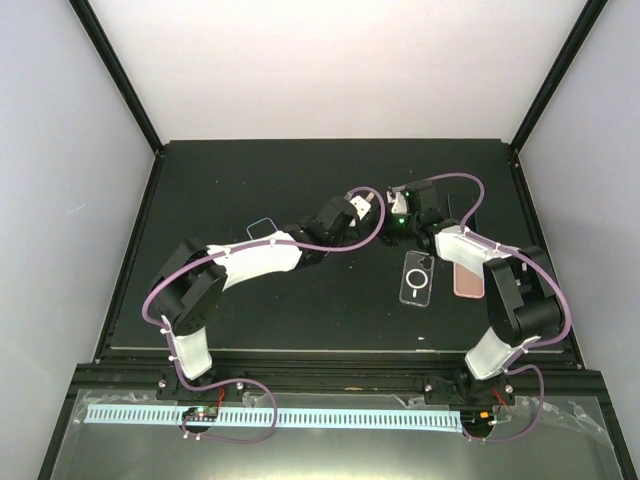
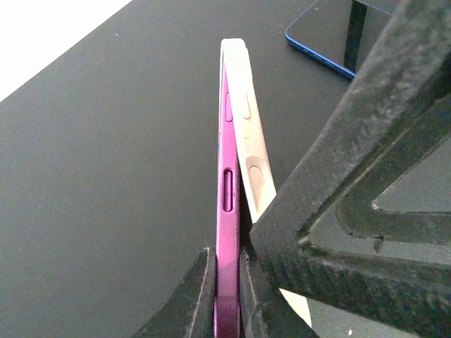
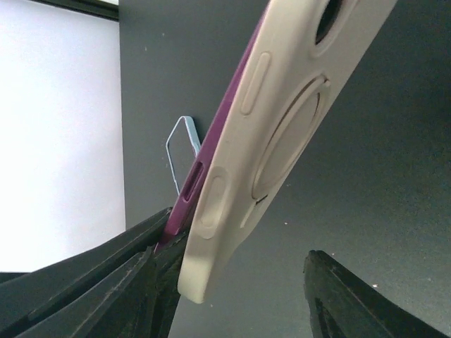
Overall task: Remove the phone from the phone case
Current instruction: Place the phone case at the center of the board.
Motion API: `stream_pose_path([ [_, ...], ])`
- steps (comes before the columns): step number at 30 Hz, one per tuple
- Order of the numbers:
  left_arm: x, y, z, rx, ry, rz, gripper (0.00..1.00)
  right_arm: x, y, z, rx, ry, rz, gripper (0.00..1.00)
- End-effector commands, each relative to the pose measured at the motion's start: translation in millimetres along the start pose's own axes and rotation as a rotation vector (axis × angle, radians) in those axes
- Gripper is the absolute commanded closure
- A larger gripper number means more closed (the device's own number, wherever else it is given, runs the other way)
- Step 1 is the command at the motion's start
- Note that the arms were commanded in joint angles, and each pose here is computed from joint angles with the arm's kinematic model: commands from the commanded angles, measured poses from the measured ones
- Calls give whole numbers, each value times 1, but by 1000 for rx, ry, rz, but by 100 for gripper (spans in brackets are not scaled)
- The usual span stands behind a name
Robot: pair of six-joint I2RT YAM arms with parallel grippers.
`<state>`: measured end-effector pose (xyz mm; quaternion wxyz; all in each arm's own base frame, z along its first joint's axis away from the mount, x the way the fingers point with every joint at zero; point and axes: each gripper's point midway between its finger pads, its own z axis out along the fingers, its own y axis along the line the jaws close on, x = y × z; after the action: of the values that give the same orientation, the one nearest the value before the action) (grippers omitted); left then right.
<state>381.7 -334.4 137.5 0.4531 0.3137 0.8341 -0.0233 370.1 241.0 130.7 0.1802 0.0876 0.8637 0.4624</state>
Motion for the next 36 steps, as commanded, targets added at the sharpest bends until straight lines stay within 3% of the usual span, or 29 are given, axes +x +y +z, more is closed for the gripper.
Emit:
stream_pose_path([
  [1,-38,1,-5,-10,-134,-38,98,-4,-6,3,8,-15,15,43],
  [24,-35,-31,-6,17,-161,36,98,9,-78,31,219,44,121,63],
  [31,-22,-51,0,124,-127,-31,98,3,-74,44,177,57,159,65],
  [36,-14,-57,4,148,-110,-38,98,4,-60,43,123,72,160,60],
])
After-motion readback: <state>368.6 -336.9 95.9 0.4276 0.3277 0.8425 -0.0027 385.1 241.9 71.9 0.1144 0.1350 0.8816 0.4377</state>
